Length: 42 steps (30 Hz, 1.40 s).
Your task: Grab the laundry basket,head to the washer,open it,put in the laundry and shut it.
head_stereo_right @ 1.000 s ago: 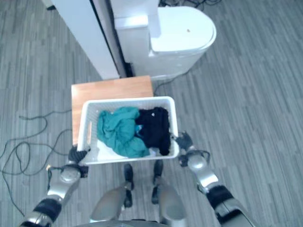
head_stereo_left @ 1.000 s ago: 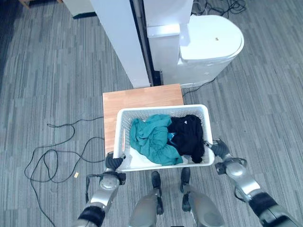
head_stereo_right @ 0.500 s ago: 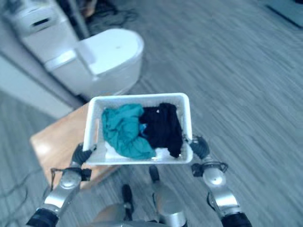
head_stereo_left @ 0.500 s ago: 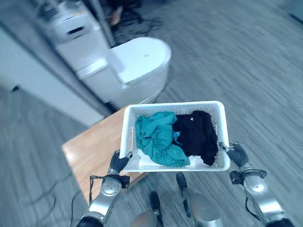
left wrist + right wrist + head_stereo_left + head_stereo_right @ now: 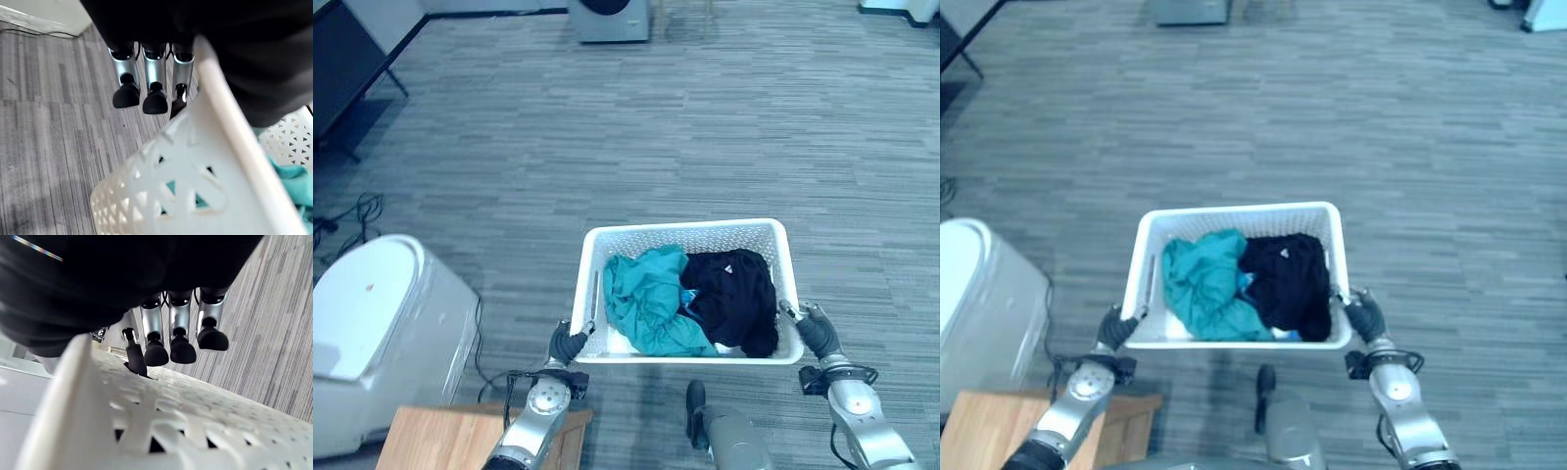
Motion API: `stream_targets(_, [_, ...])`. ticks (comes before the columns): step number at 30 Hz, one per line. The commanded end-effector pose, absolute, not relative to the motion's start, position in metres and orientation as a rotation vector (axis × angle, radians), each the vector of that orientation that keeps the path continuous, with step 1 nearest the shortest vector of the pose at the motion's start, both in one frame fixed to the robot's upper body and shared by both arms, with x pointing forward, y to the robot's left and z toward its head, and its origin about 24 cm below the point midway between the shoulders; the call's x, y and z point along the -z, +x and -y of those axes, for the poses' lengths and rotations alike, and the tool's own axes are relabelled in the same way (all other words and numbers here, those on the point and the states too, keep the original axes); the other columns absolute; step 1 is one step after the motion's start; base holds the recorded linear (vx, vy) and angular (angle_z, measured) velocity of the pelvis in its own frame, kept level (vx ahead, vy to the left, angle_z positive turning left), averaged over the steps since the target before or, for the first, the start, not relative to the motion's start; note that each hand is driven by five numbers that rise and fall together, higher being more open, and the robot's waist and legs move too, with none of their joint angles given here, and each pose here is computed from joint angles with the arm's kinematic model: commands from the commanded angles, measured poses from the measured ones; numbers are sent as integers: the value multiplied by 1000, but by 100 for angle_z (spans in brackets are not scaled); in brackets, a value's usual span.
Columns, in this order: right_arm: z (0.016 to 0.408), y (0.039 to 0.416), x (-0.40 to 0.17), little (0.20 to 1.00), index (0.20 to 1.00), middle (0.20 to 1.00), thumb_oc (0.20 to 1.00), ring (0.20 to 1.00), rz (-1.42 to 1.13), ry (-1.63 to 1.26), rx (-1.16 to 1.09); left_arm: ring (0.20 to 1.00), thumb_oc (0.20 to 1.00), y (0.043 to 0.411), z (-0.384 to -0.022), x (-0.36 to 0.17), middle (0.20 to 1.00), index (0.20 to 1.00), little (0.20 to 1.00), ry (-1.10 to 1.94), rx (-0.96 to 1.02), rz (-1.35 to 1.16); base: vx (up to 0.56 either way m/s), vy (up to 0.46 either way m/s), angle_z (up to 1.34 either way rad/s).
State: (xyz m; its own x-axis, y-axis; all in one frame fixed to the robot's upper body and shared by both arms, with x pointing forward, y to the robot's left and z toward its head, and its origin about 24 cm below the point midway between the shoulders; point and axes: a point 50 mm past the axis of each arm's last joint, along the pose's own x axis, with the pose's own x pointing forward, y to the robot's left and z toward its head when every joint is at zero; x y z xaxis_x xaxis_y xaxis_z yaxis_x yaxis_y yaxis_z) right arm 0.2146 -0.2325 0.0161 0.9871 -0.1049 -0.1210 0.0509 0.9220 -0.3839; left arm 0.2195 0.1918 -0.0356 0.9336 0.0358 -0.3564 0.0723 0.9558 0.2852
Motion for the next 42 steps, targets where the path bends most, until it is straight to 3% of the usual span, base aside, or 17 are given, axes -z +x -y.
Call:
stream_targets(1, [219, 235, -57, 200, 200, 200, 200, 200, 89, -360, 31, 200, 200, 237, -167, -13, 200, 200, 200, 142, 122, -72, 172, -41, -96])
stream_targets(16, [203, 240, -47, 200, 200, 200, 200, 200, 67, -312, -9, 200, 200, 219, -185, -3, 200, 200, 200, 163, 66, -133, 373, 21, -56])
stream_targets(25, [192, 248, -53, 200, 200, 200, 200, 200, 94, -312, -52, 200, 200, 227, -192, -10, 200, 200, 200, 180, 38, -104, 343, 47, -20])
stream_targets(42, [217, 241, -53, 200, 200, 200, 200, 200, 59, -374, 3, 200, 200, 226, -179, -2, 200, 200, 200, 107, 51, -131, 428, -255, 30])
